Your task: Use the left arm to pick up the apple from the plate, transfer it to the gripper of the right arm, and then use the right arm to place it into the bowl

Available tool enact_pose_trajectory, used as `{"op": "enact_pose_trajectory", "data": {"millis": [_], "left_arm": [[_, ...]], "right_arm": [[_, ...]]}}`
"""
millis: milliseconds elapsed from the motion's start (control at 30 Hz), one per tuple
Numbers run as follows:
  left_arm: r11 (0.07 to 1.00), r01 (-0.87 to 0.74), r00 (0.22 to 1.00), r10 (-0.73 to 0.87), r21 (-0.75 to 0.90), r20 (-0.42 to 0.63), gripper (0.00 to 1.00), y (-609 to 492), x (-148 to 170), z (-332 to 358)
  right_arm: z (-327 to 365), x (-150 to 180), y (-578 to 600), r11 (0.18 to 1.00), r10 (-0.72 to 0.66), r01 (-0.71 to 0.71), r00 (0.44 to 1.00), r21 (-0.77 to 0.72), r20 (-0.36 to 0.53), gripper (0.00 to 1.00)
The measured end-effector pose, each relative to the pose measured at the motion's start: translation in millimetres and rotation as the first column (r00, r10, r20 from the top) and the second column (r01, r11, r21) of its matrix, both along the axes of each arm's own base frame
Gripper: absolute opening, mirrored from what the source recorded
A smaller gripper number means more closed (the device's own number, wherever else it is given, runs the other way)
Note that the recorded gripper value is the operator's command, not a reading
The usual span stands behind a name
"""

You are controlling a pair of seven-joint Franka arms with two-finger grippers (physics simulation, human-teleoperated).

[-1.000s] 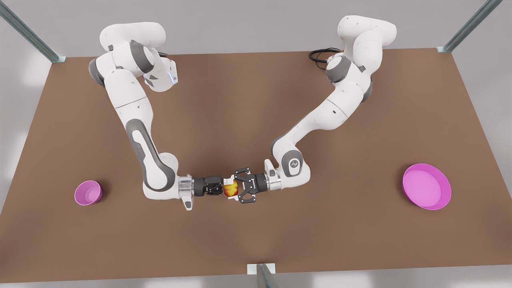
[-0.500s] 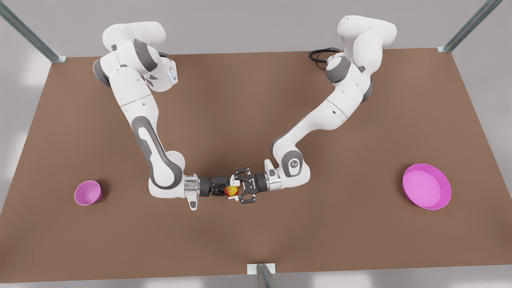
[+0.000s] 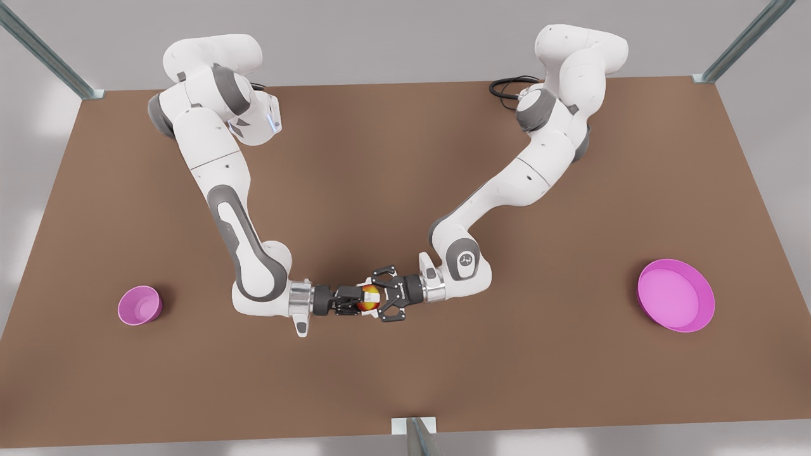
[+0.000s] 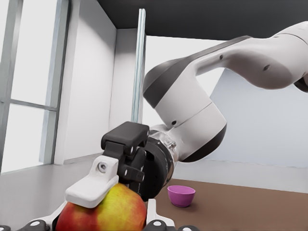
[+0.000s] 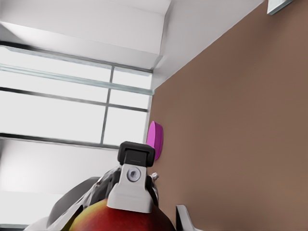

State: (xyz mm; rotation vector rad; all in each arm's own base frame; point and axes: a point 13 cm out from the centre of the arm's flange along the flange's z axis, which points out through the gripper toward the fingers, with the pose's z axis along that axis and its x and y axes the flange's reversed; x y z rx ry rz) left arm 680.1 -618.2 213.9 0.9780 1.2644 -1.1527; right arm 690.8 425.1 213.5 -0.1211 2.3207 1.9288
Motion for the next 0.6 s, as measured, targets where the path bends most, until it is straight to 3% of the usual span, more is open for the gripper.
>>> {"op": "enact_pose_trajectory", "data": {"millis": [33, 67, 133, 600], "left_arm": [[1.0, 0.0, 1.0, 0.0, 0.0, 0.0, 0.71, 0.0, 0.0, 0.0], [1.0, 0.001, 1.0, -0.001, 0.0, 0.001, 0.94, 0.1, -0.1, -0.2], [1.0, 0.003, 1.0, -0.003, 0.002, -0.002, 0.99, 0.1, -0.8, -2.4], [0.999, -0.007, 0.999, 0.008, 0.037, -0.04, 0.99, 31.9, 8.9, -33.2]], "right_arm": [[0.1, 0.0, 0.2, 1.0, 0.0, 0.0, 1.0, 0.0, 0.001, 0.67], [0.2, 0.0, 0.2, 1.0, 0.0, 0.0, 1.0, 0.0, 0.001, 0.67], [0.2, -0.1, 0.3, 1.0, 0.0, 0.0, 1.0, 0.0, 0.002, 0.67], [-9.3, -4.8, -3.3, 1.0, 0.011, -0.011, 1.0, -0.015, -0.001, 0.67]]}}
